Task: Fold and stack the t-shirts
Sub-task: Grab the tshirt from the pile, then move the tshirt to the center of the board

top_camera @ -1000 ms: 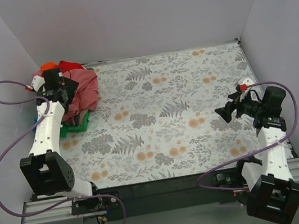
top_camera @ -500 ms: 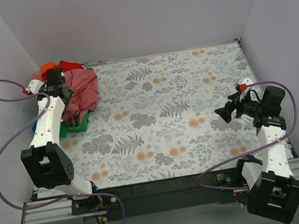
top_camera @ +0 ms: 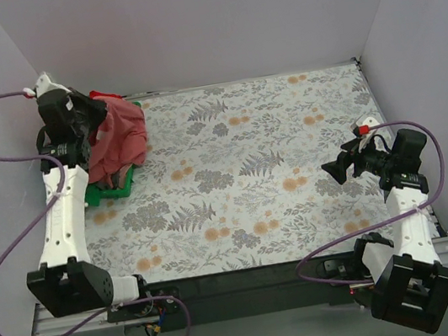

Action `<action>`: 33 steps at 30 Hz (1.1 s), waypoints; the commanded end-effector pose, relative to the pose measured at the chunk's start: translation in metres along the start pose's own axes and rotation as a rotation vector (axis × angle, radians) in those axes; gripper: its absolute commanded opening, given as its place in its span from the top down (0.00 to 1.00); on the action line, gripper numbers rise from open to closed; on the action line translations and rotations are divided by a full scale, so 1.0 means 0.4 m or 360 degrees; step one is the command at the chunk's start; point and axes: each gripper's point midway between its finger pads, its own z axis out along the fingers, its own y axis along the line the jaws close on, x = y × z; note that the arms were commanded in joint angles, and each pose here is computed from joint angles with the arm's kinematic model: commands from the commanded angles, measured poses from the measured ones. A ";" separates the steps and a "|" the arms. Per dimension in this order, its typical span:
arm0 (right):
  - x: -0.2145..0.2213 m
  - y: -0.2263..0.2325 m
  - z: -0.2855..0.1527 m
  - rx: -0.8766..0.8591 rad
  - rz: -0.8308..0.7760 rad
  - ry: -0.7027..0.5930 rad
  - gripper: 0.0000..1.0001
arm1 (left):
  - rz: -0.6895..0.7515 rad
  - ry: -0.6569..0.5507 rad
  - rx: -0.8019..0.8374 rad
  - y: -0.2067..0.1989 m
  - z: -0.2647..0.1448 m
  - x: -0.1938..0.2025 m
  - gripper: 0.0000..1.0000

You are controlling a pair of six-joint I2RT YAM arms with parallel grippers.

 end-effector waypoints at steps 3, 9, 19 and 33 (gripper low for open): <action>-0.029 0.000 0.000 -0.0023 -0.0032 -0.0025 0.02 | -0.0002 -0.0301 0.1084 -0.378 -0.253 -0.220 1.00; -0.023 -0.003 0.000 -0.0012 -0.0029 -0.0014 0.02 | -0.0036 -0.0302 0.1596 -0.560 -0.405 -0.304 1.00; -0.018 -0.006 0.002 -0.0009 -0.0023 -0.0005 0.02 | 0.0036 -0.0185 0.1997 -0.750 -0.544 -0.235 1.00; -0.012 -0.009 0.004 -0.0008 -0.0013 0.0005 0.02 | 0.0050 -0.0124 0.2376 -0.901 -0.717 -0.174 1.00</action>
